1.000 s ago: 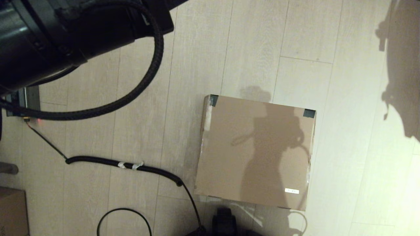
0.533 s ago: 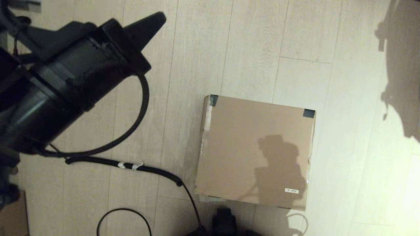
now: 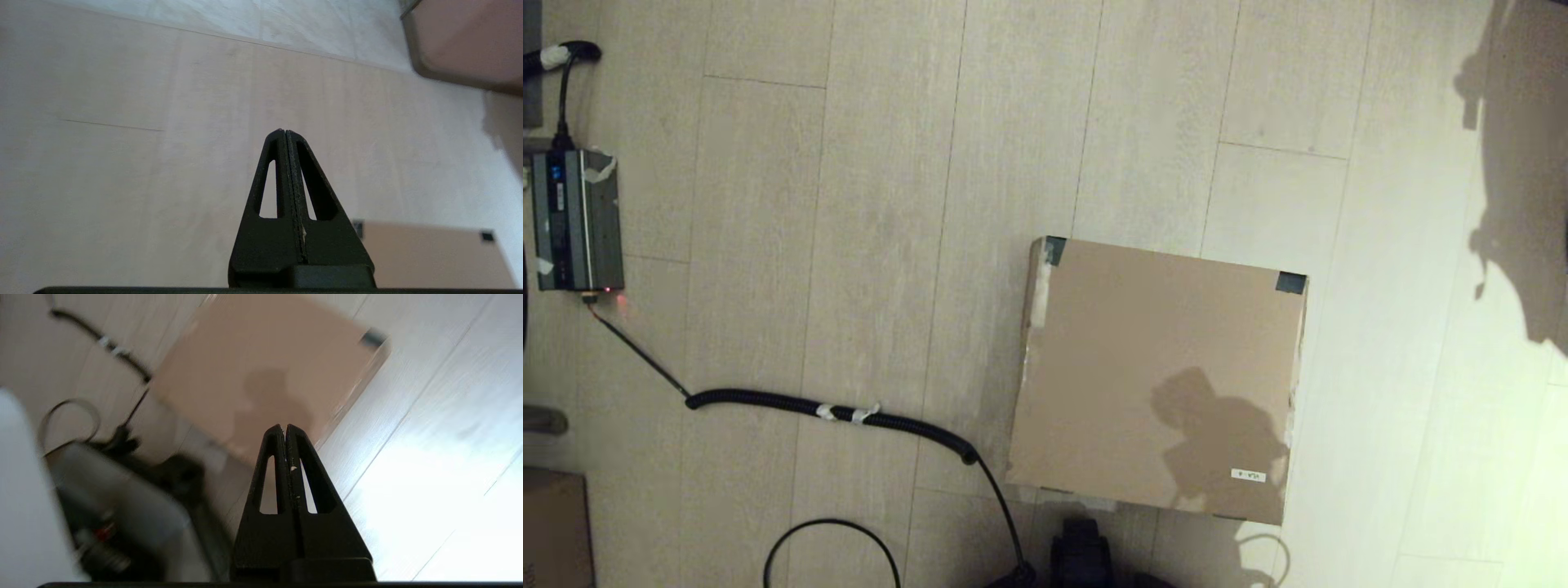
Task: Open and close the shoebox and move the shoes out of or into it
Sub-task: Close the shoe box
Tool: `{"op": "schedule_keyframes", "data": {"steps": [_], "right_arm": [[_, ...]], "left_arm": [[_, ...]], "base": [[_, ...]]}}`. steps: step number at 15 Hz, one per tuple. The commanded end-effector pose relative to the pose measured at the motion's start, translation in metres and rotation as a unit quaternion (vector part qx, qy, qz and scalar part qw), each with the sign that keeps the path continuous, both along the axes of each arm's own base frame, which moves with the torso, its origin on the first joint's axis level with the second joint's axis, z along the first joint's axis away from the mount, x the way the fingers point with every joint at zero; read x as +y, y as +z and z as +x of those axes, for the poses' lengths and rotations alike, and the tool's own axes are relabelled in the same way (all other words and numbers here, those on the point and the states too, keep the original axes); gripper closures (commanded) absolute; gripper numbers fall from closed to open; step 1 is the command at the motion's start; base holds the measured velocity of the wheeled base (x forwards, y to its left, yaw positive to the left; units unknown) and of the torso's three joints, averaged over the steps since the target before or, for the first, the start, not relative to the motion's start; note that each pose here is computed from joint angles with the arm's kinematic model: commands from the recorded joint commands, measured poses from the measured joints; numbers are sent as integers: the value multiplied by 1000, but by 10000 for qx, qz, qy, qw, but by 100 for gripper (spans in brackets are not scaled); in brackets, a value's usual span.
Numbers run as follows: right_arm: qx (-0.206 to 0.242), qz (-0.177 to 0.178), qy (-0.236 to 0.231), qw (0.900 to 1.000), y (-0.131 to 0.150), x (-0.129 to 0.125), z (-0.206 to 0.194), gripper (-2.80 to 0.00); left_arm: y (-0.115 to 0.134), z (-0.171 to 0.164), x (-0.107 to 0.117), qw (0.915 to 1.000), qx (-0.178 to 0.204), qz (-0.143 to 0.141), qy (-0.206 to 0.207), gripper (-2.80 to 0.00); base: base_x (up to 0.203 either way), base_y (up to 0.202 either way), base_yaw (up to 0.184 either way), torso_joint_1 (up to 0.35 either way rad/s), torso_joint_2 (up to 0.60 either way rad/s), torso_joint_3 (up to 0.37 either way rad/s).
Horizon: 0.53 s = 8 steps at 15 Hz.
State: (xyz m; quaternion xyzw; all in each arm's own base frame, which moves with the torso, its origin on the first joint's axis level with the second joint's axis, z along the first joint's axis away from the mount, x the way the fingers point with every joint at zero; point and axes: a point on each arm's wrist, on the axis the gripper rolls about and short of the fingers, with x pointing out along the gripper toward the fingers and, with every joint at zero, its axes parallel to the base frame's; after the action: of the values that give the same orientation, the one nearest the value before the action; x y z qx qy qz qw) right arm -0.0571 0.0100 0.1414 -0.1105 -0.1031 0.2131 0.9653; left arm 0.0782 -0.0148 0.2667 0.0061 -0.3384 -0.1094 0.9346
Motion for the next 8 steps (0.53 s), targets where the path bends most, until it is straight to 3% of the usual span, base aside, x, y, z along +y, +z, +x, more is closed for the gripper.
{"op": "schedule_keyframes", "data": {"steps": [1, 2, 5, 6, 7, 8], "right_arm": [[-274, 4, -159, 9995, 0, -1, 4, 0], [-294, 28, -183, 9994, 1, -1, 4, 0], [-78, 55, -268, 9996, -11, -1, 11, 0], [-7, 64, -324, 9995, -19, -1, 15, 0], [112, 60, -370, 9992, -31, -2, 22, 0], [128, 68, -440, 9989, -42, -2, 28, 0]], "left_arm": [[-25, -81, 13, 9965, -799, 37, 258, 0], [-40, -103, 14, 9968, -734, 138, 295, 0], [-93, -133, 13, 9987, 107, 350, 365, 0], [-115, -128, 12, 9968, 587, 395, 382, 0], [-146, -113, 12, 9876, 1460, 444, 376, 0], [-168, -105, 11, 9723, 2265, 457, 363, 0]], "base": [[0, 0, 0, 0, 0, 0], [0, 0, 0, 0, 0, 0], [0, 0, 0, 0, 0, 0], [0, 0, 0, 0, 0, 0], [0, 0, 0, 0, 0, 0], [0, 0, 0, 0, 0, 0]]}}
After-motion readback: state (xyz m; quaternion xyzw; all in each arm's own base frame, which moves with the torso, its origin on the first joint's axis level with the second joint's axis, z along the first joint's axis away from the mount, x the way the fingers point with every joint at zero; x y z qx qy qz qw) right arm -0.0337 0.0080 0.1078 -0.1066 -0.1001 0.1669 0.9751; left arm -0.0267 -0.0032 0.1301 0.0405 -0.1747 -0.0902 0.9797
